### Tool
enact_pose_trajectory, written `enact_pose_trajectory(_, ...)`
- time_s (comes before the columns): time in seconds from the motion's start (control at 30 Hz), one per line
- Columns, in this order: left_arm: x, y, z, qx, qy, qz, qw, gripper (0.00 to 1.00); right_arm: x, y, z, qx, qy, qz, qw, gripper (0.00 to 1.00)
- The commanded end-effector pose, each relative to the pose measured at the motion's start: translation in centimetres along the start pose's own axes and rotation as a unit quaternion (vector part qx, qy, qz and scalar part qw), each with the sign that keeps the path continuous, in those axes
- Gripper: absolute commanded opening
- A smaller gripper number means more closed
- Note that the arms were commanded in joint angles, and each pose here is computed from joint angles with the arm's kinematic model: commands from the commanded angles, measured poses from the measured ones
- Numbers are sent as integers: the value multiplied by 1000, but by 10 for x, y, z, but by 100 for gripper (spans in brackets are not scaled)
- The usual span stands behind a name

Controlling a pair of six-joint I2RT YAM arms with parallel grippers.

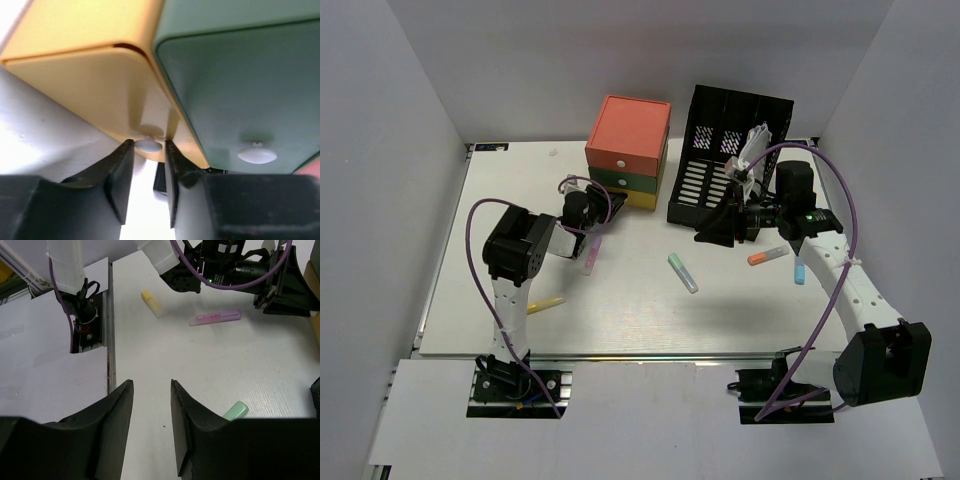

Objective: Organize the desk

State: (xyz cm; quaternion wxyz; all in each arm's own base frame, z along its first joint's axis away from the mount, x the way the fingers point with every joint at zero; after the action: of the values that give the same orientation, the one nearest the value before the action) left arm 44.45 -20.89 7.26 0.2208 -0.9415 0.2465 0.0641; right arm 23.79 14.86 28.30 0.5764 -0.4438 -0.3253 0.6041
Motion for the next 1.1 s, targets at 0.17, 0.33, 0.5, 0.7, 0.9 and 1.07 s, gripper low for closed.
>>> enact_pose_trajectory(0.17,1,-9,-12,3,29,-26,999,28,-2,-2,-1,-9,2,-1,1000,42)
enact_pose_trajectory(0.33,-9,-5,-10,0,35,-26,999,21,-2,-1,-1,-8,2,-1,1000,42)
enact_pose_trajectory(0.5,-28,1,-3,-3,32,-23,999,19,-4,-1,-2,-7,7,-3,1000,42)
enact_pose_trajectory(0.7,-51,7,-2,-2,38,-16,999,18,-6,-2,-3,-7,9,-4,1000,42)
enact_pose_trajectory(0.9,-76,12,3,-2,32,-16,999,18,-7,-2,-4,-6,10,-6,1000,42)
enact_pose_trajectory(1.07,-81,15,5,-3,27,-4,1000,21,-7,-1,-4,-3,9,-6,1000,42)
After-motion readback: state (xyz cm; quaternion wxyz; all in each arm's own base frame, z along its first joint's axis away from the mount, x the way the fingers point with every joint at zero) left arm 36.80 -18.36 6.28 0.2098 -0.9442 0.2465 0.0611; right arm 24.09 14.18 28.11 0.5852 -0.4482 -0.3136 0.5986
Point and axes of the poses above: each gripper's point midway between its finger pads, its own x axis out along the fingers, its own z axis along the line the jaws close on, y = z × x, the point moved 7 cm from there along -x, back along the fingers, and after that the axes turned 6 degrees about x, right-handed, at the moved point
